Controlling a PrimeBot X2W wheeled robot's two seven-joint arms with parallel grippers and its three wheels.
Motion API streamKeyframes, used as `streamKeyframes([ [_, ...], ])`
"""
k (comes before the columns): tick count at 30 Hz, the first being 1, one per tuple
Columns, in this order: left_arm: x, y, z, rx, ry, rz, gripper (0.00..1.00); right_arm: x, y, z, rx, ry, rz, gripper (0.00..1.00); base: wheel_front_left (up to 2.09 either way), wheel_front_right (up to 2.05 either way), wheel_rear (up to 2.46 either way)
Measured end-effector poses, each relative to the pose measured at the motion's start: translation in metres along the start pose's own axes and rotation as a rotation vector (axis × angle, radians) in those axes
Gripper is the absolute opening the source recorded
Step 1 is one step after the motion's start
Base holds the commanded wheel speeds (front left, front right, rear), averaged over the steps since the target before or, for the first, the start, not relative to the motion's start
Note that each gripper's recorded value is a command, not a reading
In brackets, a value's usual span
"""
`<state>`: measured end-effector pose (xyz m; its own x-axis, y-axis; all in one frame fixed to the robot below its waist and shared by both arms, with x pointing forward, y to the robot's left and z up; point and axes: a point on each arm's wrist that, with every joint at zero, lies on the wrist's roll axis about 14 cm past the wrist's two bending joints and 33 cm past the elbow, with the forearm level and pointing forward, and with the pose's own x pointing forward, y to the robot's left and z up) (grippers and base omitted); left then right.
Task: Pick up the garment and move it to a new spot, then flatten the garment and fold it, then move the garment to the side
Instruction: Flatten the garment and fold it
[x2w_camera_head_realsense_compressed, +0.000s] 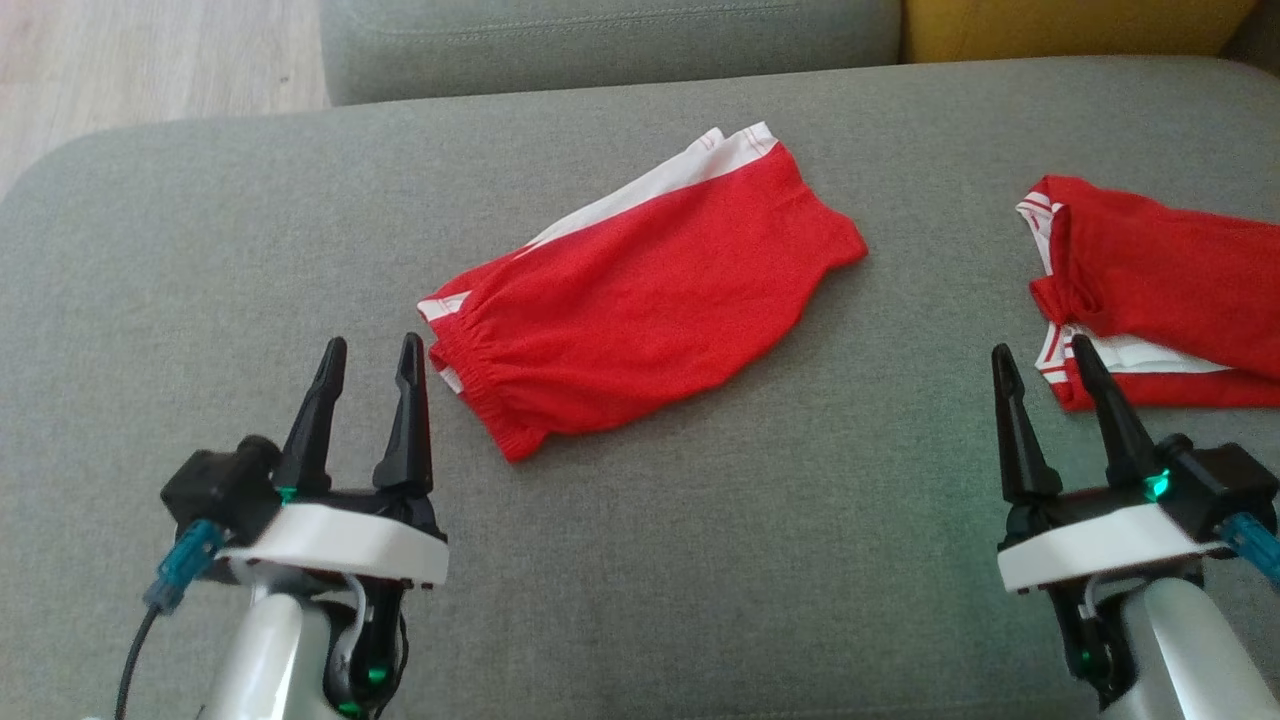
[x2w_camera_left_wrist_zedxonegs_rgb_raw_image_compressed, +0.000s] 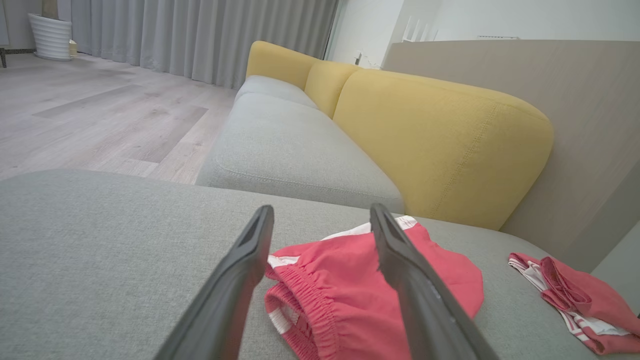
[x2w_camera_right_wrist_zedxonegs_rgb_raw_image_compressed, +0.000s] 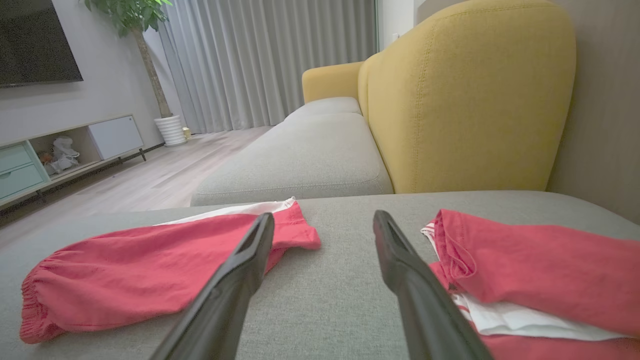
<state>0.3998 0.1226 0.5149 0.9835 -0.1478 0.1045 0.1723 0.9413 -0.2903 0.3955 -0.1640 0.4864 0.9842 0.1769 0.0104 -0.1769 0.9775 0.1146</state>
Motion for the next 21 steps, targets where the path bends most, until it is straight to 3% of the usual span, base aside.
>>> streamKeyframes([
  [7,0.0,0.004,-0.002,-0.004,0.006,0.007,1.0,0.008,0.006,-0.009,0.042,0.051,0.007,1.0,0.0,0.0,0.0],
  [21,-0.007,0.025,-0.008,0.001,0.027,0.074,1.0,0.065,0.036,-0.06,0.575,0.392,0.018,1.0,0.0,0.0,0.0],
])
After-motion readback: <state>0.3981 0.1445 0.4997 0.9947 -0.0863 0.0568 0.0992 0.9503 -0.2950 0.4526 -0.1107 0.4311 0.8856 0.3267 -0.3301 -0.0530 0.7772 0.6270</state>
